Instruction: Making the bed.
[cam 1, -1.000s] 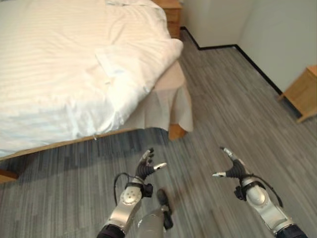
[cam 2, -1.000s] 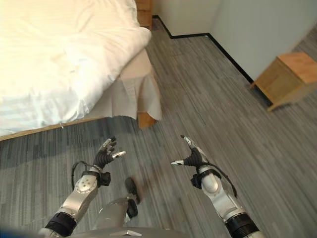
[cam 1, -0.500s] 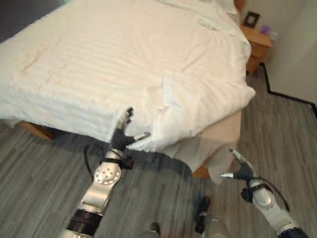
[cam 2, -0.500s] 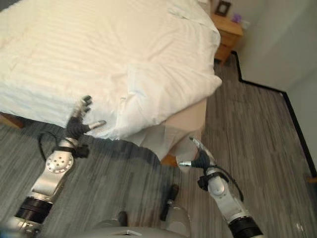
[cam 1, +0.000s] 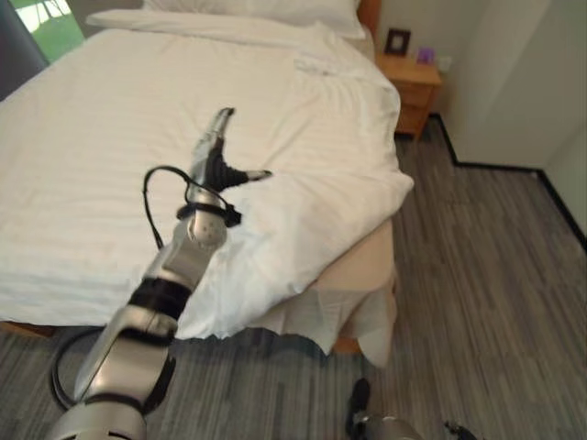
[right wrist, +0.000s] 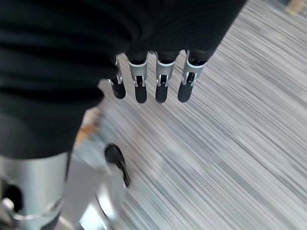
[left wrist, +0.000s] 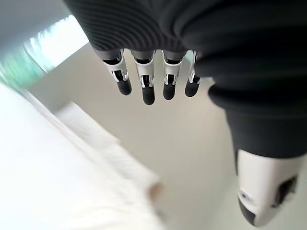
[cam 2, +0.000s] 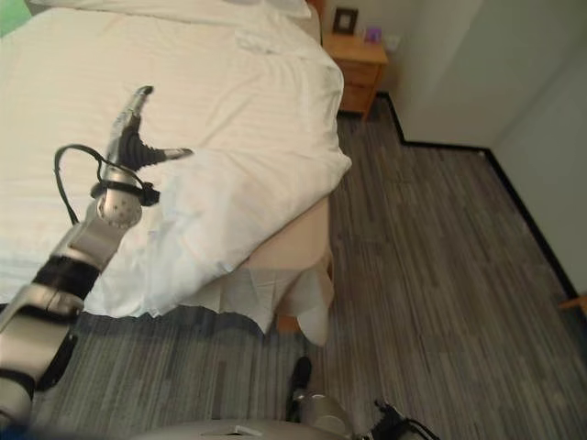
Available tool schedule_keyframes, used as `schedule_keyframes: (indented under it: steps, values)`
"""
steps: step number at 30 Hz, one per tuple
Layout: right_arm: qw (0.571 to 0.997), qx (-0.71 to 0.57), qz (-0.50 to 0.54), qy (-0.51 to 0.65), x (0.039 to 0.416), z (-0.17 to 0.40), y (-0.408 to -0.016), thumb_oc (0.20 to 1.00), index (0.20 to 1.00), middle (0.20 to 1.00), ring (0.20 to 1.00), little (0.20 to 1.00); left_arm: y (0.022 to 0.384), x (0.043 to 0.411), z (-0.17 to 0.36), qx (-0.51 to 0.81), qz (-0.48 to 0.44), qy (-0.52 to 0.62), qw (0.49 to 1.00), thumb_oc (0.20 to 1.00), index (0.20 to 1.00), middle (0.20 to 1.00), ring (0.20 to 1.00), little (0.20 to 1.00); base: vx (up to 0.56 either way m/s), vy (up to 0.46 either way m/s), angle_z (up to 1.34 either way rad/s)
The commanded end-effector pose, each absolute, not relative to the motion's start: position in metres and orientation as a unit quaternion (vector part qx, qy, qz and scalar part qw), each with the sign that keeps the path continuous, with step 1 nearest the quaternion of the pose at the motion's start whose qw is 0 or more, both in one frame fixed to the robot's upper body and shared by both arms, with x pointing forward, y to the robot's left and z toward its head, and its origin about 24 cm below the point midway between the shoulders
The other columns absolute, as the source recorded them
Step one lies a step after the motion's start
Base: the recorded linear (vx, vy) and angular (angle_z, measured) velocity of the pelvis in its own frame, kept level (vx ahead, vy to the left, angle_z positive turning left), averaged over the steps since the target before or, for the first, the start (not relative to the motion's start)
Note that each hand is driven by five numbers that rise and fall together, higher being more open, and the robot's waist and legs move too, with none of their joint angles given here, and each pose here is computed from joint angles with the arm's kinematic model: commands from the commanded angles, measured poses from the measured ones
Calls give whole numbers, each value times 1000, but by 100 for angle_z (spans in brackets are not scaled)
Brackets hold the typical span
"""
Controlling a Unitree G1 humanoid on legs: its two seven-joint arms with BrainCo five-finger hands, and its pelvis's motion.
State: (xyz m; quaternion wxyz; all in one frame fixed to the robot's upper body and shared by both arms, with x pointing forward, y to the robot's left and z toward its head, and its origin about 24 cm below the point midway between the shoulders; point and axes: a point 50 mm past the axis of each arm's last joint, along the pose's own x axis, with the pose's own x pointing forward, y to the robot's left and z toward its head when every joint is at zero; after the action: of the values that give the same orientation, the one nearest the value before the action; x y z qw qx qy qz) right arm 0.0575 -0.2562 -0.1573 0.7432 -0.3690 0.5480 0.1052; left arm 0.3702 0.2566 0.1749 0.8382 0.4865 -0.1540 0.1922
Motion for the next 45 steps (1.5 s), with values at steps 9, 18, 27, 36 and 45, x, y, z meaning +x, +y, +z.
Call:
schedule_keyframes:
  steps: [9, 18, 27, 36, 45]
  values:
    - [810, -317, 0, 494, 103, -144, -267, 1000, 1000, 1000, 1000, 1000, 302, 387, 215, 608, 284, -77, 738, 1000, 1000, 1000, 1000, 1000, -6, 8, -19]
    - [884, -260, 0, 389, 166, -124, -239, 1000, 1000, 1000, 1000, 1000, 366, 352, 150, 576, 281, 171, 748, 200, 200, 200, 200, 200, -39, 10, -22]
    - [849, -303, 0, 432, 142, -132, -256, 1000, 1000, 1000, 1000, 1000, 265, 394, 132, 472, 187, 51, 860, 200, 200, 200, 200, 200, 29, 30, 5]
    - [810, -310, 36, 496, 118, -150, -239, 1000, 1000, 1000, 1000, 1000, 22, 346, 90, 277, -182, -122, 936, 200, 200, 200, 200, 200, 18, 28, 13]
    - [795, -300, 28, 527, 105, -155, -238, 1000, 1000, 1000, 1000, 1000, -74, 240, 12, 208, -471, -6, 858, 200, 200, 200, 200, 200, 7, 35, 7]
